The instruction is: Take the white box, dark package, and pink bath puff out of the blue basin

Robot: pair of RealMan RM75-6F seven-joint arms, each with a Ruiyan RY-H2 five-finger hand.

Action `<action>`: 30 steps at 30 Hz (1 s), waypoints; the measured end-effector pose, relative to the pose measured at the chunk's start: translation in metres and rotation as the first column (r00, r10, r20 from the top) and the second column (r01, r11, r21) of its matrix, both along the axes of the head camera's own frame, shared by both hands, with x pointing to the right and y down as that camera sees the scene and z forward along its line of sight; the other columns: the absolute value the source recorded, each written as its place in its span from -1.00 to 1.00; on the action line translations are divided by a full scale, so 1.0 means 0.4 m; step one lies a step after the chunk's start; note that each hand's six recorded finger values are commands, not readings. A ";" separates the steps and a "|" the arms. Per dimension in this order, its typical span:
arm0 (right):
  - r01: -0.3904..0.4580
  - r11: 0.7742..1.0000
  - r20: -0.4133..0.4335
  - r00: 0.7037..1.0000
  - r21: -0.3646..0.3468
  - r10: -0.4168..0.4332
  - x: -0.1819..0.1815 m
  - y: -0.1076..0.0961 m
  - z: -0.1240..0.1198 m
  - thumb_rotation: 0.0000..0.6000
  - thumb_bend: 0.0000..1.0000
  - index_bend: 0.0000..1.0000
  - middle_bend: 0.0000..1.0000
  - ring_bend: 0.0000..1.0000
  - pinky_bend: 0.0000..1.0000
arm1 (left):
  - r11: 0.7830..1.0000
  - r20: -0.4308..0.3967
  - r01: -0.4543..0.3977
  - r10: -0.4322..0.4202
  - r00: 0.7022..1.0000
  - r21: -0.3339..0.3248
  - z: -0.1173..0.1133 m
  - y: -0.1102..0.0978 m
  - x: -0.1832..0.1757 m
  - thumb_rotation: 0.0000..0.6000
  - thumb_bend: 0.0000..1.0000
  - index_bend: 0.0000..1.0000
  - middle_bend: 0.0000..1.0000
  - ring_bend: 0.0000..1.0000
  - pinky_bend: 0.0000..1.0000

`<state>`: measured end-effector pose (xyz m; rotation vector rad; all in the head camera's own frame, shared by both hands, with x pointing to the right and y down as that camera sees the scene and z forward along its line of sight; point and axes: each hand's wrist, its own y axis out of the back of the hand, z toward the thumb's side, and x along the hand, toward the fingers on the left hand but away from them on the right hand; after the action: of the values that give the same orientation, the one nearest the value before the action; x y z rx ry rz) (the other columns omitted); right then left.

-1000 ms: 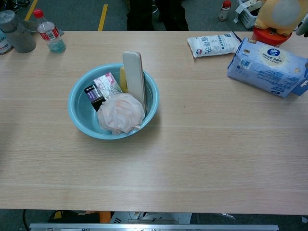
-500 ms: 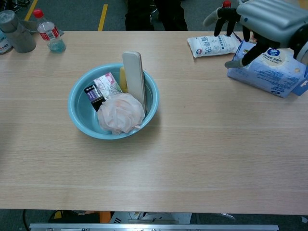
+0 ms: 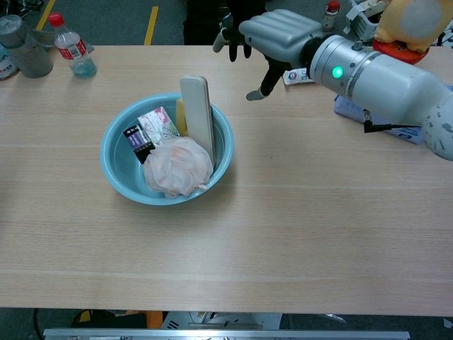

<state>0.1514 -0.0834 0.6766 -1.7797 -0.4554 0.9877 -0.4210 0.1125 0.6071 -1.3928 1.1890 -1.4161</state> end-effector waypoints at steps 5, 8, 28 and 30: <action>0.030 0.999 -0.002 1.000 -0.013 -0.030 -0.067 -0.008 0.015 1.00 -0.67 -0.59 -0.33 -0.33 0.07 | 1.000 -0.001 0.011 -0.011 1.000 0.006 -0.003 -0.001 -0.007 1.00 -0.22 -0.33 -0.27 -0.35 -0.37; 0.050 0.999 -0.002 0.999 -0.015 -0.050 -0.102 -0.008 0.020 1.00 -0.67 -0.59 -0.33 -0.33 0.06 | 1.000 0.002 0.013 -0.013 1.000 0.010 -0.006 -0.002 -0.010 1.00 -0.22 -0.33 -0.27 -0.34 -0.37; 0.138 0.988 -0.039 0.989 -0.065 -0.141 -0.181 0.001 0.051 1.00 -0.67 -0.50 -0.31 -0.34 0.04 | 1.000 0.005 0.025 -0.025 1.000 0.019 -0.014 0.002 -0.011 1.00 -0.22 -0.33 -0.27 -0.34 -0.38; 0.143 0.987 -0.035 0.989 -0.066 -0.146 -0.181 0.005 0.049 1.00 -0.67 -0.47 -0.29 -0.34 0.04 | 0.999 0.007 0.026 -0.026 1.000 0.019 -0.014 0.003 -0.012 1.00 -0.22 -0.33 -0.27 -0.34 -0.38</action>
<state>0.0791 -0.0816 0.6962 -1.8188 -0.2684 0.9425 -0.4259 0.1136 0.6016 -1.3622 1.2169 -1.4234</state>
